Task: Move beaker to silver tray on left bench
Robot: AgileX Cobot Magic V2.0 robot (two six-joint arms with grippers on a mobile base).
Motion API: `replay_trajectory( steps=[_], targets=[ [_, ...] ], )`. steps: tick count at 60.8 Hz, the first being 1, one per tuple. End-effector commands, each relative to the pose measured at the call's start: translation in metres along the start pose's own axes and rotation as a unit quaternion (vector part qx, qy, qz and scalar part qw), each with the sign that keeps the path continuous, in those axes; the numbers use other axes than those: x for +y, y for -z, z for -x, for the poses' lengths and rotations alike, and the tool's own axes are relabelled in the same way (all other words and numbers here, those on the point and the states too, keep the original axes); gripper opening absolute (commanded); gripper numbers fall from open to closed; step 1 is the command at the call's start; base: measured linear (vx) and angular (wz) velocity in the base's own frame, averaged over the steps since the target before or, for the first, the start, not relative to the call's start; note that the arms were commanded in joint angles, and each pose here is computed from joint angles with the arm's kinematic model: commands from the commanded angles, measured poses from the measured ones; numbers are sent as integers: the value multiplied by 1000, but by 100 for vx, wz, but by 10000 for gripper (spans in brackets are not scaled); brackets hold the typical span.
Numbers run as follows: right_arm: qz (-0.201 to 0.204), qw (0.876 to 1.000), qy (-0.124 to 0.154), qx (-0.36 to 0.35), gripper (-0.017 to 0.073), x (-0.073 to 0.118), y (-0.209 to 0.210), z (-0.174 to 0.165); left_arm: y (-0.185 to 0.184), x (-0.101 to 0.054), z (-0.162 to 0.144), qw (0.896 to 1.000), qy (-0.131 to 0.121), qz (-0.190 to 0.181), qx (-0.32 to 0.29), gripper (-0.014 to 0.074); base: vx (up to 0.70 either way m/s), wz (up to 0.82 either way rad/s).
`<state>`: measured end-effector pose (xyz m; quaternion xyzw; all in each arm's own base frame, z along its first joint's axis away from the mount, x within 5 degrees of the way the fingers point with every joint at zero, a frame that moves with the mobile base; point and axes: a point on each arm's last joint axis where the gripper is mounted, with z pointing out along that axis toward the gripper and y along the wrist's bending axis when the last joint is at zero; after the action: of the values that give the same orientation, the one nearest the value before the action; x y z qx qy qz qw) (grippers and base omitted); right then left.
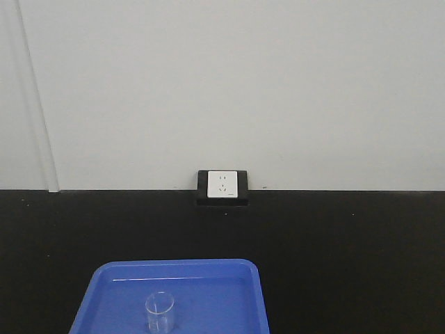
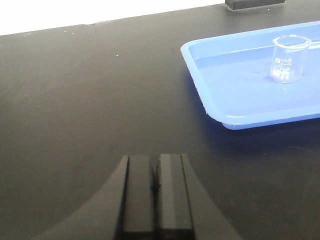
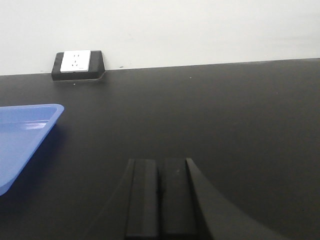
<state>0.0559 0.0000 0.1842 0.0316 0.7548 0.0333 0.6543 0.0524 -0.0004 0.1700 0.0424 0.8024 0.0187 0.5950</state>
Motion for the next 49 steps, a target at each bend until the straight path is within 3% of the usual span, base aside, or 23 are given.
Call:
replay_trajectory(
  steps=[1,15,24,31,41,49],
  targets=[
    [5,999,3,-51,-10,1,1,7,-2,-1,1,1000,1,-3,-31,1,0,0],
    [10,997,2,-80,-10,2,2,13,-2,-1,1,1000,1,-3,-31,1,0,0],
    [29,975,18,-218,-10,6,11,43,-2,-1,1,1000,1,-3,-31,1,0,0],
    [33,964,19,-262,-10,10,19,83,-2,-1,1,1000,1,-3,-31,1,0,0],
    [22,969,58,-237,-10,16,-2,141,-2,-1,1,1000,1,-3,-31,1,0,0],
    [18,981,66,-179,-10,19,-48,171,-2,-1,1,1000,1,-3,-31,1,0,0]
  ],
)
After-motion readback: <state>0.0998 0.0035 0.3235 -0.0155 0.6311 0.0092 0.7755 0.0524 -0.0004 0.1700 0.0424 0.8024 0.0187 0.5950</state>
